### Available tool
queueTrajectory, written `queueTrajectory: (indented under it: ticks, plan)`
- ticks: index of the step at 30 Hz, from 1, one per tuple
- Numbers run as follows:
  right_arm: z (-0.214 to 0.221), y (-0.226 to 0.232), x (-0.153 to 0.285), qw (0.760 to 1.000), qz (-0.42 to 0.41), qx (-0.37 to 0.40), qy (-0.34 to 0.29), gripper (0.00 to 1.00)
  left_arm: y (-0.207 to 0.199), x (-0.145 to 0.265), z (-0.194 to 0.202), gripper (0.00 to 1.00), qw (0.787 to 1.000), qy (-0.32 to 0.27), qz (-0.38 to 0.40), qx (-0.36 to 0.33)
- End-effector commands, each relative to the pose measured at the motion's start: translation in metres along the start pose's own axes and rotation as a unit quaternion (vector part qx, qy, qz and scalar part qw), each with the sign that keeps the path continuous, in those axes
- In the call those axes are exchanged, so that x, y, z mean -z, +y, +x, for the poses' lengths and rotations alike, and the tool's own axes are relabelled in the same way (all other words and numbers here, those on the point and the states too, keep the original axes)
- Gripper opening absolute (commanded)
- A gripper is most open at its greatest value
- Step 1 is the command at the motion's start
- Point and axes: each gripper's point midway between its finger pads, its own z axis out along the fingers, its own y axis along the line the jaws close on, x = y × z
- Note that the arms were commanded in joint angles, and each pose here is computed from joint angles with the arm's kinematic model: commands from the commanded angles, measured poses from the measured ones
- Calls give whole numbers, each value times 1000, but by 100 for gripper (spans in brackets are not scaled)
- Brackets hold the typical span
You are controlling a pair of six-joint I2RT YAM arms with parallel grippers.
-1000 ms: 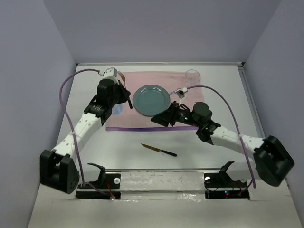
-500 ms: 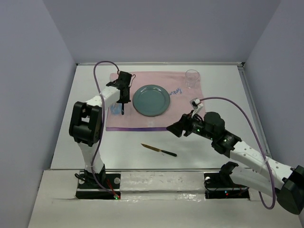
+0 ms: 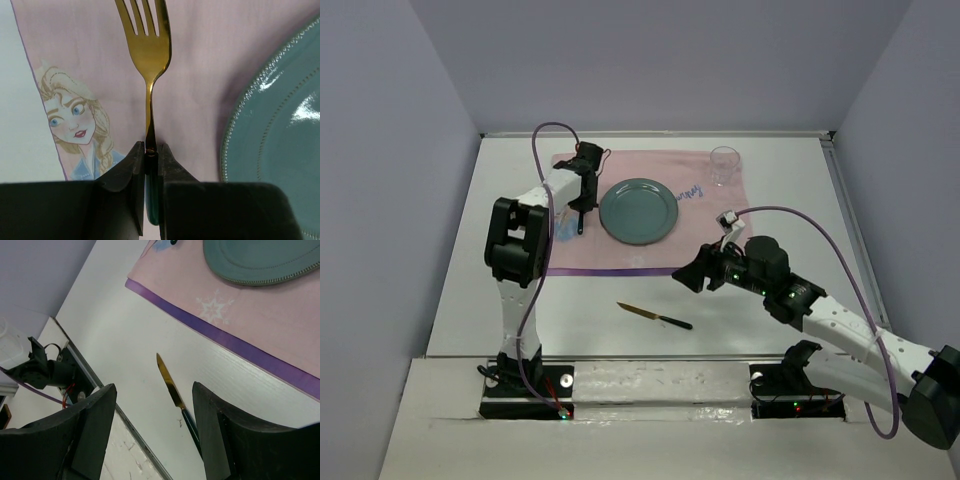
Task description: Set the dinner table for one person
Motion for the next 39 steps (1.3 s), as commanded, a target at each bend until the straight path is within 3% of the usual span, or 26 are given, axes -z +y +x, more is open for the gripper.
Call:
queueTrajectory:
  ticks: [1, 9, 12, 18, 21, 26, 29, 30, 34, 39]
  plan:
    - [-6, 3, 0, 1000, -4, 16, -7, 68, 3, -2, -9, 0, 1000, 7, 6, -5]
    - [-7, 4, 1, 1000, 1, 14, -5, 68, 1, -12, -2, 0, 1000, 21, 16, -3]
    - [-10, 5, 3, 1000, 3, 16, -7, 68, -2, -15, 3, 5, 999, 28, 23, -3]
    - [-14, 6, 6, 1000, 8, 18, -10, 68, -2, -12, 1, 29, 999, 25, 25, -2]
    - [-19, 4, 5, 999, 17, 23, -15, 68, 2, -7, -3, 47, 1000, 18, 20, -3]
    - [-21, 4, 12, 999, 27, 27, -12, 68, 9, 21, -27, 57, 1000, -24, 15, 10]
    - [-24, 4, 20, 999, 37, 33, -14, 68, 11, 45, -44, 74, 998, -54, 21, 20]
    - [-27, 6, 23, 999, 37, 35, -18, 68, 13, 51, -48, 96, 998, -61, 22, 25]
    - [-30, 7, 32, 998, 44, 41, -23, 68, 19, 85, -65, 99, 994, -101, 29, 43]
    - [-17, -1, 36, 998, 55, 41, -4, 68, 28, 152, -93, 99, 977, -193, 52, 76]
